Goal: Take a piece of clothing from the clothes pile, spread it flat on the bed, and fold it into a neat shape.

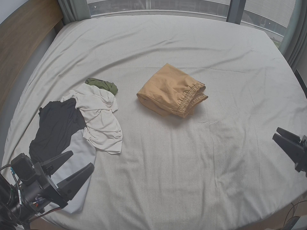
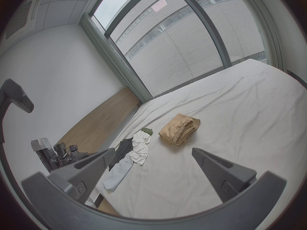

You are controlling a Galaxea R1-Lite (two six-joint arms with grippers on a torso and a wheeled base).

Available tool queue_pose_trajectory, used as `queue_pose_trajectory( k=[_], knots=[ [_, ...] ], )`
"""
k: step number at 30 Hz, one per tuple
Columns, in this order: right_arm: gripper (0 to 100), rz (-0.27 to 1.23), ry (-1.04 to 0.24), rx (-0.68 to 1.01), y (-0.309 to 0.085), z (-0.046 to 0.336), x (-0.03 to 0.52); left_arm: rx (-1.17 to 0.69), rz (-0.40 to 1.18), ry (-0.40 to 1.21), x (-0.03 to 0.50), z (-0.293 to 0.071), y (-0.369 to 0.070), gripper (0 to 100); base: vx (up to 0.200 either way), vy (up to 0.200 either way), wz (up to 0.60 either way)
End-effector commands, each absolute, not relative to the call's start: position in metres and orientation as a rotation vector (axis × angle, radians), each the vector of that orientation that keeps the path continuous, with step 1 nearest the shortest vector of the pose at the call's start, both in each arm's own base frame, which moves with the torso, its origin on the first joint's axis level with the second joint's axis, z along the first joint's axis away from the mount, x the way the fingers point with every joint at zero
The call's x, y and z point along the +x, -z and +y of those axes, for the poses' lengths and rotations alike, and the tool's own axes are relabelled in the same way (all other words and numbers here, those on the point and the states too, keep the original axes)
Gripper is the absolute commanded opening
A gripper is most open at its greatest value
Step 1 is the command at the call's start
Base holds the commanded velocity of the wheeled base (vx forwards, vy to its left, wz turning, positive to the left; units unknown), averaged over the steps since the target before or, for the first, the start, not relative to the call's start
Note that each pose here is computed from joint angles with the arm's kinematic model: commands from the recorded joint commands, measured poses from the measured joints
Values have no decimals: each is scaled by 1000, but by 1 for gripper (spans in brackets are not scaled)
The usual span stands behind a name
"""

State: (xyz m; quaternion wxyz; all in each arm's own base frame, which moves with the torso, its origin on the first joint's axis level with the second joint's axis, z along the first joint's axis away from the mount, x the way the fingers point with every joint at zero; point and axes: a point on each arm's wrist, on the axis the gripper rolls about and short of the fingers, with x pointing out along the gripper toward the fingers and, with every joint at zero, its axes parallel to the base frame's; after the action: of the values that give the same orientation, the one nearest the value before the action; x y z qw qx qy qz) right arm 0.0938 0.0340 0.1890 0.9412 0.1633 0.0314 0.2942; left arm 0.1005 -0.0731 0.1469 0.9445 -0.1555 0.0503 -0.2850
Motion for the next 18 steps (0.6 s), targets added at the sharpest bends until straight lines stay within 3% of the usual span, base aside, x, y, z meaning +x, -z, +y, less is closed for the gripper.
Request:
queue_pose_trajectory(
  k=[1,5,18],
  knots=[
    [100,-4,-547,316,-175,22,67,-334,69,496,84,-54,-148,100,0,0,0],
    [100,-61,-506,298,-165,15,49,-329,88,398,77,-39,-143,100,0,0,0],
    [100,-76,-427,293,-117,7,-5,-338,30,367,19,-7,-124,100,0,0,0]
  ],
)
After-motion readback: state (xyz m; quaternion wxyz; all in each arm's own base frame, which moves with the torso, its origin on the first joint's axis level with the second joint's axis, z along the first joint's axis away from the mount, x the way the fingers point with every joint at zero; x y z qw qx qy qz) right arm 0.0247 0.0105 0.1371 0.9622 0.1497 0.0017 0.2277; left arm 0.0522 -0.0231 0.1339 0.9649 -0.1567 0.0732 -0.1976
